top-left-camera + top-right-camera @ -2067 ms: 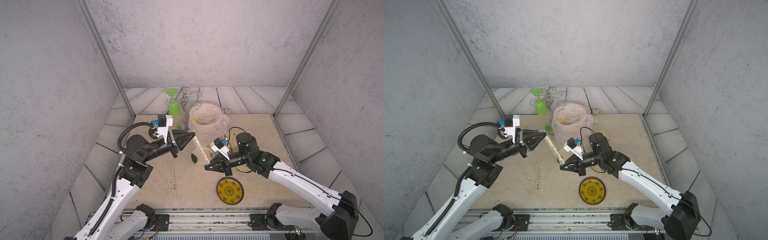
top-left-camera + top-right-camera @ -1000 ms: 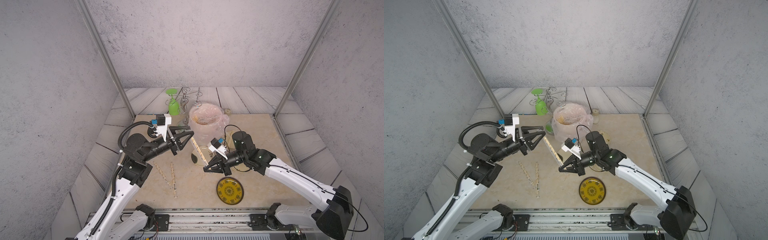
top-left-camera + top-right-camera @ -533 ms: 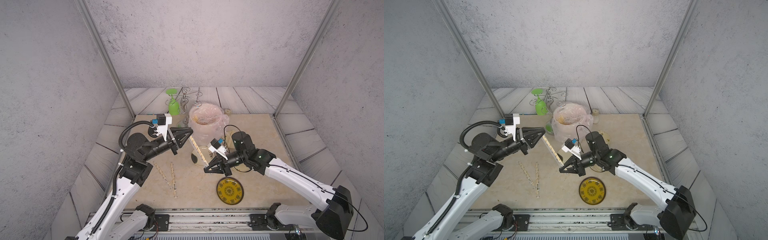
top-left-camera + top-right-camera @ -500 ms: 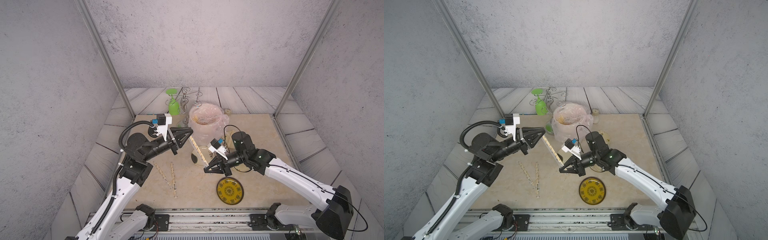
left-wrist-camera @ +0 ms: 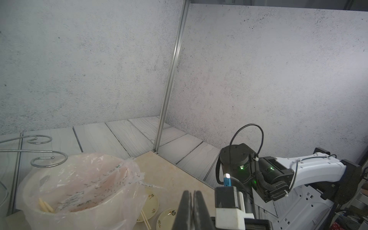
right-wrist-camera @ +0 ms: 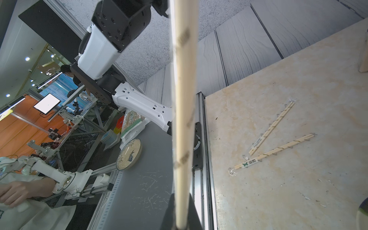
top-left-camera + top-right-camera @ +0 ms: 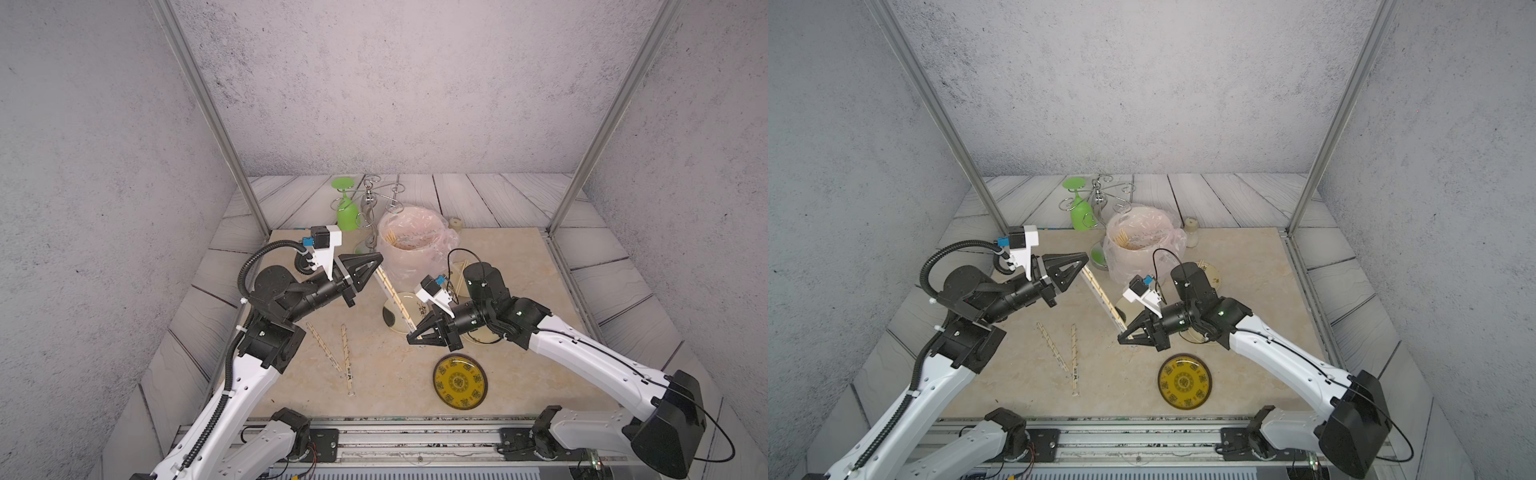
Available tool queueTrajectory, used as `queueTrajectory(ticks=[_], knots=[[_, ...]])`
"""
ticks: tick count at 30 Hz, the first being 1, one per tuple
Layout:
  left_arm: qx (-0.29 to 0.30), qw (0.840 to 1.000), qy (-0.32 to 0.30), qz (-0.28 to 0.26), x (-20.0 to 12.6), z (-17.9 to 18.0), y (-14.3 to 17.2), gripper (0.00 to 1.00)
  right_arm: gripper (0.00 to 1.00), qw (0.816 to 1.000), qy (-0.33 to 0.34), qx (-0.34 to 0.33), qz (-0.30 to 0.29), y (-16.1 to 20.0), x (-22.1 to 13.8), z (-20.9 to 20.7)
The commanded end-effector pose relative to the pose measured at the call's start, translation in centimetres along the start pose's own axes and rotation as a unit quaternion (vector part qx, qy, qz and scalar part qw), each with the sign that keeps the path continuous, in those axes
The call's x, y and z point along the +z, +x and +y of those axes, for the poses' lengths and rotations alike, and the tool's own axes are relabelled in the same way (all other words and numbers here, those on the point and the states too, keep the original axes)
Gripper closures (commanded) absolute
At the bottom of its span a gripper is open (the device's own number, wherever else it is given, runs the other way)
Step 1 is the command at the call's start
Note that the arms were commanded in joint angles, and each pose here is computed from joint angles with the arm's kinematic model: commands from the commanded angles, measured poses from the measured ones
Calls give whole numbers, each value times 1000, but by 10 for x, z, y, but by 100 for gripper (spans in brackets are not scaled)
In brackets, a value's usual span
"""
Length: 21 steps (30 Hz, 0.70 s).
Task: Remove the packaging of disposable chopsticks
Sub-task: Remove the packet bag from the disposable chopsticks.
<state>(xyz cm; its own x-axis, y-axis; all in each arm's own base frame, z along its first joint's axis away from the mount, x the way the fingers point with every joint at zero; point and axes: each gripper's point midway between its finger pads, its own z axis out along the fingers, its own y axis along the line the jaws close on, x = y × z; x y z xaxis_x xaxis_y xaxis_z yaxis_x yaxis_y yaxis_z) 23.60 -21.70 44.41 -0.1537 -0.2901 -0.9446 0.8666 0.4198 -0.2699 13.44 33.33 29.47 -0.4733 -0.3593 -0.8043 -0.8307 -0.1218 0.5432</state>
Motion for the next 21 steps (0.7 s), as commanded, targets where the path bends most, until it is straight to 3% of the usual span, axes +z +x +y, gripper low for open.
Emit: queueTrajectory(ticks=[1,6,11,21], knots=[[2,999,-49,-7,1,19,-4,100,100,1000,-5,6,-21,-25,3,15],[-20,996,-91,13,5,40,5,100,100,996,7,77,-45,-58,10,26],[-37,996,-80,29,11,40,10,100,100,979,26,160,-121,-99,3,21],[-57,996,-35,56,21,28,14,100,100,958,52,187,-212,-155,-4,-4]])
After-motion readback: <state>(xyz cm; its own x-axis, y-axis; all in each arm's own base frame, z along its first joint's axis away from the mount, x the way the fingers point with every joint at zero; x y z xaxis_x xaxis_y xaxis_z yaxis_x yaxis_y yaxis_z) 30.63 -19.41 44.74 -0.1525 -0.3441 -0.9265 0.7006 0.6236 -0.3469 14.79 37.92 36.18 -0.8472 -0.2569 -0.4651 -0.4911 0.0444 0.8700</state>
